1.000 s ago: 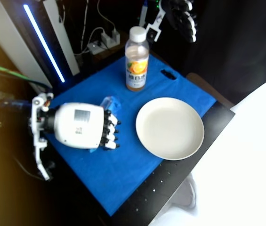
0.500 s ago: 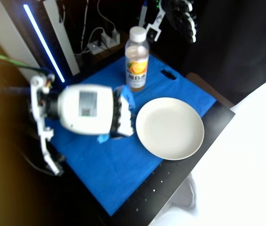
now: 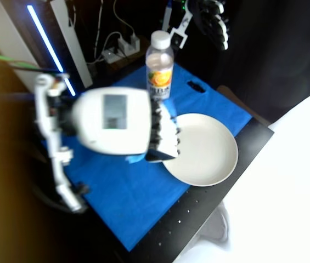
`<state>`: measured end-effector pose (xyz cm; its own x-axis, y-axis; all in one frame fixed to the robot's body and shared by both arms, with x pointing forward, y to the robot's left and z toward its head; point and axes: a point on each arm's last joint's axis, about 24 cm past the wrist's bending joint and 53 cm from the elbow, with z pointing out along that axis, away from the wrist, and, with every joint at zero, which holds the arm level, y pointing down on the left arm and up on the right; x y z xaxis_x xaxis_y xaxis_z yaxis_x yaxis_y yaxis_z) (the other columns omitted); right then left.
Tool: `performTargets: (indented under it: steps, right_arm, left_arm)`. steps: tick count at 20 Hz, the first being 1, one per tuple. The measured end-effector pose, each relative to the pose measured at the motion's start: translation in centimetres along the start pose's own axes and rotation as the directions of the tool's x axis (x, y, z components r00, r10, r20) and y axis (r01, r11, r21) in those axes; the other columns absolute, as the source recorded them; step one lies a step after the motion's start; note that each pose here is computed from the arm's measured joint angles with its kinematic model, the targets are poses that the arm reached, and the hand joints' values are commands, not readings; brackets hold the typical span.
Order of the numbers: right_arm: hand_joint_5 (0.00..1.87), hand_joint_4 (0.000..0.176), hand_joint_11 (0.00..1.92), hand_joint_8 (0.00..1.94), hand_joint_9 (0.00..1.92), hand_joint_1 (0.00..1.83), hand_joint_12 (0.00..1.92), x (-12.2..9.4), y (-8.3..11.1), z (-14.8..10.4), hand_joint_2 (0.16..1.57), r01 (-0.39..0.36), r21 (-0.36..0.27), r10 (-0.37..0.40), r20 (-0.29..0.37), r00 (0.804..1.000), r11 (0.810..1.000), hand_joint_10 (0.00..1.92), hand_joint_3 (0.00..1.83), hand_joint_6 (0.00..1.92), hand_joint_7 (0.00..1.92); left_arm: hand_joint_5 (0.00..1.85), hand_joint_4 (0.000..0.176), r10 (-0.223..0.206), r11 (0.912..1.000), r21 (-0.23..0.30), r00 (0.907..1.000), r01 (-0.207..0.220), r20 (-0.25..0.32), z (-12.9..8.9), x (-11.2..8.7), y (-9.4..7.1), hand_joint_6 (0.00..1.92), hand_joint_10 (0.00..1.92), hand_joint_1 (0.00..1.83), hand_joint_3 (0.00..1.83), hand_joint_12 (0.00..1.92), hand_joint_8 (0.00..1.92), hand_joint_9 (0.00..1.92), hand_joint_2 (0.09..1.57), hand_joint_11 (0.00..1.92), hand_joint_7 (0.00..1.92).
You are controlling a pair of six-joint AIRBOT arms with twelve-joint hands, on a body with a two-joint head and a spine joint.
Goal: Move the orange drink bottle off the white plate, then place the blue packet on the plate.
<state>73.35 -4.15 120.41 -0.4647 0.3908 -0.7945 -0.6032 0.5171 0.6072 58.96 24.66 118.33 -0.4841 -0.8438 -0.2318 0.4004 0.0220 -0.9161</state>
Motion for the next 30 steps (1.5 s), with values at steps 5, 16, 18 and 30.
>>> performTargets:
  steps: [5, 16, 18, 30]
  right_arm:
    - [1.32, 0.0, 0.77, 1.2, 0.92, 1.28, 1.6, 0.1, -0.7, 1.5, 1.07, -0.006, 0.008, 0.006, 0.01, 1.0, 1.0, 1.12, 0.0, 0.09, 1.0]
    - [1.35, 0.0, 0.96, 0.75, 1.26, 1.29, 1.13, 1.4, -0.8, 4.9, 1.01, -0.029, 0.006, 0.029, 0.013, 0.999, 1.0, 0.43, 0.0, 0.14, 1.23]
    - [1.33, 0.0, 0.99, 0.99, 1.22, 1.29, 1.34, 1.5, -1.0, 5.2, 1.04, -0.03, 0.01, 0.03, 0.017, 0.999, 0.999, 0.67, 0.01, 0.08, 1.12]
    - [1.09, 0.0, 0.94, 0.92, 1.26, 1.29, 1.31, 3.0, -3.5, 4.9, 1.06, -0.056, 0.061, 0.056, 0.005, 0.998, 0.997, 0.49, 0.0, 0.55, 1.15]
  left_arm:
    - [0.0, 0.176, -0.003, 0.9998, 0.02, 1.0, 0.003, 0.0, 0.3, 0.0, 0.0, 0.0, 0.0, 0.31, 0.01, 0.0, 0.0, 0.0, 0.9, 0.0, 0.0]
    - [0.0, 0.176, -0.053, 0.9967, 0.061, 0.9985, 0.054, -0.011, 1.2, 1.0, 0.1, 0.0, 0.0, 0.34, 0.0, 0.0, 0.0, 0.0, 0.85, 0.0, 0.0]
    - [0.0, 0.176, -0.054, 0.9964, 0.064, 0.9984, 0.055, -0.018, 1.2, 1.2, 0.0, 0.0, 0.0, 0.35, 0.0, 0.0, 0.0, 0.0, 0.84, 0.0, 0.0]
    - [0.0, 0.176, -0.07, 0.995, 0.07, 0.9974, 0.071, -0.018, 1.4, 1.6, 0.3, 0.0, 0.0, 0.38, 0.0, 0.0, 0.0, 0.0, 0.83, 0.0, 0.0]
